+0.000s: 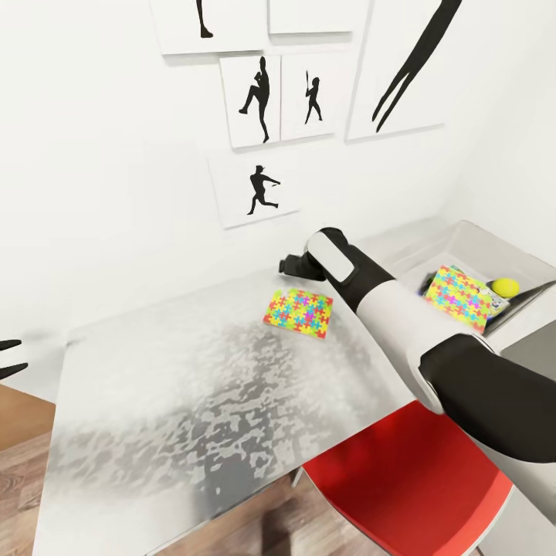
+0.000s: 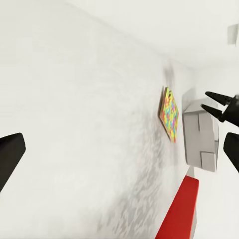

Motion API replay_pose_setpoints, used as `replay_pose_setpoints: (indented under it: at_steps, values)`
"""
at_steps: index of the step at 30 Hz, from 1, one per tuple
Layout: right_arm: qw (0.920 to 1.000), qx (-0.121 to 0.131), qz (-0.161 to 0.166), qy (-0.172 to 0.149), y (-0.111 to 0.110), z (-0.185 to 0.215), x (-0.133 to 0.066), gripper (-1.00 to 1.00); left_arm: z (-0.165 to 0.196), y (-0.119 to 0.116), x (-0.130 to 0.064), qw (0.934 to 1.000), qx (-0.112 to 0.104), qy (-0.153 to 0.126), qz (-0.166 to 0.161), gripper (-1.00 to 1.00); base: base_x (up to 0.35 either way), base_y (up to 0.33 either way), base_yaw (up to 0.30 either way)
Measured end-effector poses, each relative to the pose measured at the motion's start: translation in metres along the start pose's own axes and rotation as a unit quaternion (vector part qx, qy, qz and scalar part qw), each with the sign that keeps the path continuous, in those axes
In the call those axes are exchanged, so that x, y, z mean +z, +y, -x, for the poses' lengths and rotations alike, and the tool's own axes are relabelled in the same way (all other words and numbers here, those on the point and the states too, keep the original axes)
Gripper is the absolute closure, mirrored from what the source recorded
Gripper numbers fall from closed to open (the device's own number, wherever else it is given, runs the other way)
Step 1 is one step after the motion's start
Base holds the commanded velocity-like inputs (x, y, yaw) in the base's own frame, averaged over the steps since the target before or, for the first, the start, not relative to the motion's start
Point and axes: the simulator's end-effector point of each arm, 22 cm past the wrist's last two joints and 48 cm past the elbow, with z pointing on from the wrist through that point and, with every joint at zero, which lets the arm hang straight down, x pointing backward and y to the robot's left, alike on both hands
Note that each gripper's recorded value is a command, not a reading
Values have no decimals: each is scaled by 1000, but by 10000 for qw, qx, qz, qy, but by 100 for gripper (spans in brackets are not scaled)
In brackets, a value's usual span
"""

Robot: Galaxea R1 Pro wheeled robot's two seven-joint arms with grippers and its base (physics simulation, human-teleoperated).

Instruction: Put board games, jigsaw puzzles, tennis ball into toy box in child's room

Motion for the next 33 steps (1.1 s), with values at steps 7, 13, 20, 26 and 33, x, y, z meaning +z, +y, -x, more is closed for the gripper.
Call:
replay_pose_setpoints:
  at_steps: [7,13,20,26,33]
  values:
    - [9991,187,-236,-285,-17,-3,14,-100,-1,1,0,10000,-5,9,11,-100,0,0,0]
    - [9967,337,-319,-672,-21,9,16,-100,-8,9,0,9997,2,157,193,-100,0,0,0]
    - [9957,357,-351,-782,-22,12,16,-100,-13,16,-1,9991,7,276,331,-100,0,0,0]
    - [9936,479,-355,-959,-24,17,19,-100,-14,19,0,9989,8,292,359,-100,0,0,0]
    - [9922,543,-354,-1069,-26,18,26,-100,-14,26,4,9989,6,293,363,-100,0,0,0]
